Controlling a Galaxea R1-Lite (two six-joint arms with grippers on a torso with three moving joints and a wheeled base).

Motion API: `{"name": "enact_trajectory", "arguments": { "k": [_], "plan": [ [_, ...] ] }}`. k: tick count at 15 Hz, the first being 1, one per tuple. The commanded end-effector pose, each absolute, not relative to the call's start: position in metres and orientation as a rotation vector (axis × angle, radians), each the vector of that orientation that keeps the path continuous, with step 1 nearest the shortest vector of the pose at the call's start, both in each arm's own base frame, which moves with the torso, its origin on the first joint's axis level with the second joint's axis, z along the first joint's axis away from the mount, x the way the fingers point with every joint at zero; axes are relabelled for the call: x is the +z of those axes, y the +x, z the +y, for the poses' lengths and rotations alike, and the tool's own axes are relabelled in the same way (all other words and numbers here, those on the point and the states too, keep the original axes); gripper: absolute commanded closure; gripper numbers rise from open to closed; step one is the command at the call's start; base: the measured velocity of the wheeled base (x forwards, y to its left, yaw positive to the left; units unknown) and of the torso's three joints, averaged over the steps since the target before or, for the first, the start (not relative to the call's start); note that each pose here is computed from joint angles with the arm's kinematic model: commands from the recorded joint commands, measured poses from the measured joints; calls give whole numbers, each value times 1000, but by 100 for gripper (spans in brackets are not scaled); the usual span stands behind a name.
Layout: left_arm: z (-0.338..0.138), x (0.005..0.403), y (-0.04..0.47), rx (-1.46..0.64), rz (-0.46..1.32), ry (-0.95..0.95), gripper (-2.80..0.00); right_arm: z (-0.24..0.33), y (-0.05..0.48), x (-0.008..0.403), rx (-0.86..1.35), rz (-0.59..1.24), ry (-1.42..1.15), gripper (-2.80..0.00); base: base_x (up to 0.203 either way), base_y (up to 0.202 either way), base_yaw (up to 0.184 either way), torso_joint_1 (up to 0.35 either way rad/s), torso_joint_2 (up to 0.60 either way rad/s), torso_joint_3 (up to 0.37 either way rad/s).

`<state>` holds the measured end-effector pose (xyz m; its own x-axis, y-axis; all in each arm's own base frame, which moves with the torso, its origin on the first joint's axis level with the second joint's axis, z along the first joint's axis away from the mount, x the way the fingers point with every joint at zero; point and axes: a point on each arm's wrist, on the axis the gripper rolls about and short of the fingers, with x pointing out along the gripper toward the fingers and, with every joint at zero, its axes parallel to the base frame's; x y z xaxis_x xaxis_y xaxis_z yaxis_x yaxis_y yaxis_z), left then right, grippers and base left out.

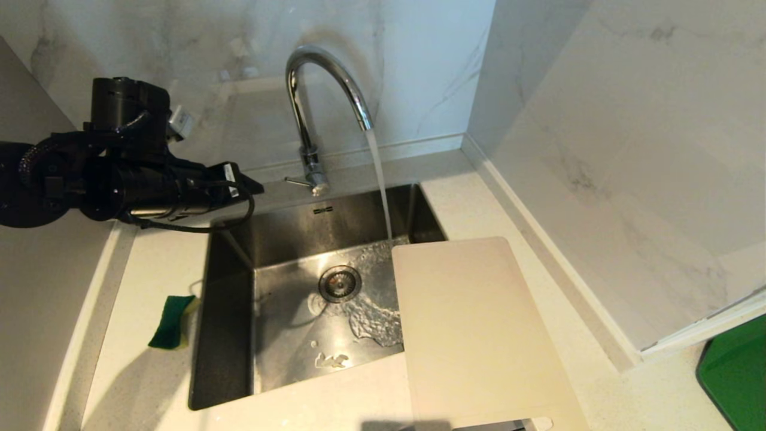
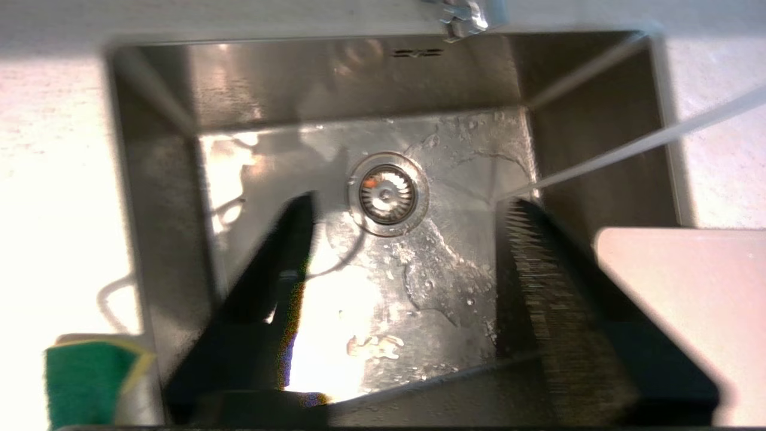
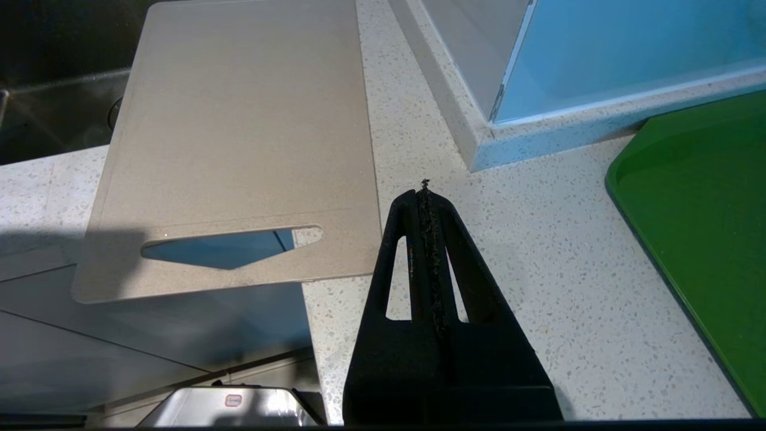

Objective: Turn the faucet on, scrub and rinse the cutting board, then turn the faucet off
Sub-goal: Turn on the tap, then pick up the cleaning cloth

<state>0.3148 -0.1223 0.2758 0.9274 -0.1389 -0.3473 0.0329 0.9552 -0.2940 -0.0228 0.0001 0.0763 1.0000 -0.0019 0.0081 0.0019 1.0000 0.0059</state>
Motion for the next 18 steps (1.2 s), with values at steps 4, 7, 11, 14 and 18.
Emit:
{"name": "enact_trajectory", "arguments": {
  "k": [4,7,11,14,18],
  "plan": [
    [-130,266,299,-153,420,-259,0,0,-23,76,-2,-9,6,0,0,0,0,0,0,0],
    [-138,254,289,-189,440,-188,0,0,-23,76,-2,-9,6,0,0,0,0,0,0,0],
    [-117,255,277,-157,427,-174,0,0,-23,76,-2,-11,6,0,0,0,0,0,0,0],
    [-98,262,269,-112,406,-189,0,0,-23,76,-2,-9,6,0,0,0,0,0,0,0],
    [-76,258,257,-60,411,-146,0,0,-23,76,-2,-11,6,0,0,0,0,0,0,0]
  ]
}}
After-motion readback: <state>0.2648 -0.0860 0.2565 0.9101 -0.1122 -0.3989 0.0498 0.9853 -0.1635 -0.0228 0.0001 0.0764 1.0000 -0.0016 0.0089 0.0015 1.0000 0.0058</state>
